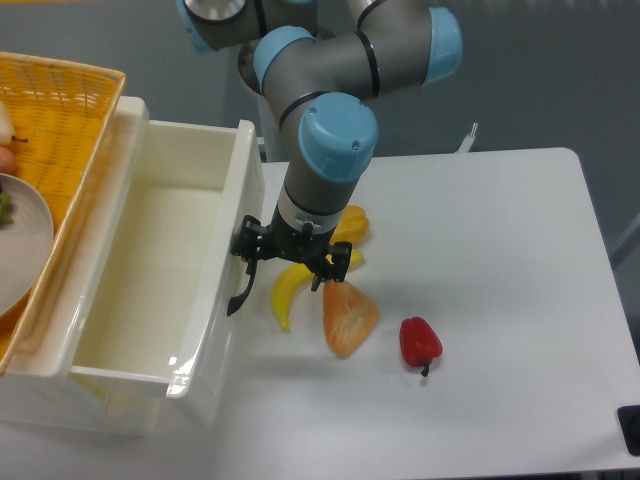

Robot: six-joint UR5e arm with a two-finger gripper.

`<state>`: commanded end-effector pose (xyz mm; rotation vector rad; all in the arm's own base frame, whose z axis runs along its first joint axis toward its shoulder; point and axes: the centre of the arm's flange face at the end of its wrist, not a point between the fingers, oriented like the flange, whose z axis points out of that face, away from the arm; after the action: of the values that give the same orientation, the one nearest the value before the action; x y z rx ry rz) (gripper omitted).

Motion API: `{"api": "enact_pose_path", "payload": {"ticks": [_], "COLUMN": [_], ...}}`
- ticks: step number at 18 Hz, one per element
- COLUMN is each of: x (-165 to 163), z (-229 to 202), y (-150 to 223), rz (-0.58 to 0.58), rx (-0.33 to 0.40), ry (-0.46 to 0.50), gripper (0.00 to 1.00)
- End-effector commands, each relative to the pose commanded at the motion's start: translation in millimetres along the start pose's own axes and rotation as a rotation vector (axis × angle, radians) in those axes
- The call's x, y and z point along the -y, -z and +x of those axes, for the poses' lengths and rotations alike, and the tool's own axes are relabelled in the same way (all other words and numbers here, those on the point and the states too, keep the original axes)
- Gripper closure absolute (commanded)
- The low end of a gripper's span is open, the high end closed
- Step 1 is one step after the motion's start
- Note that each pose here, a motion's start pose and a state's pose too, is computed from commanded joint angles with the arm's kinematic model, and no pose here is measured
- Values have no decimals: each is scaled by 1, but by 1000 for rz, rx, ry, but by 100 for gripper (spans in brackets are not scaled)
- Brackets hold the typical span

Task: Slide the top white drawer open
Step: 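Keep pulling the drawer further out along its runners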

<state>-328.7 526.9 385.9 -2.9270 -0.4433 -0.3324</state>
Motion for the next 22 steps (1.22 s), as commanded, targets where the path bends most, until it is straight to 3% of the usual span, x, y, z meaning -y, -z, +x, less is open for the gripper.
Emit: {"api": "enact_pose_path", "payload": {"ticks": [22], "x": [0], "z": [-52], "y": [-6], "rz": [-5], "rx": [-7], "ry": [19], "gripper": [0]}}
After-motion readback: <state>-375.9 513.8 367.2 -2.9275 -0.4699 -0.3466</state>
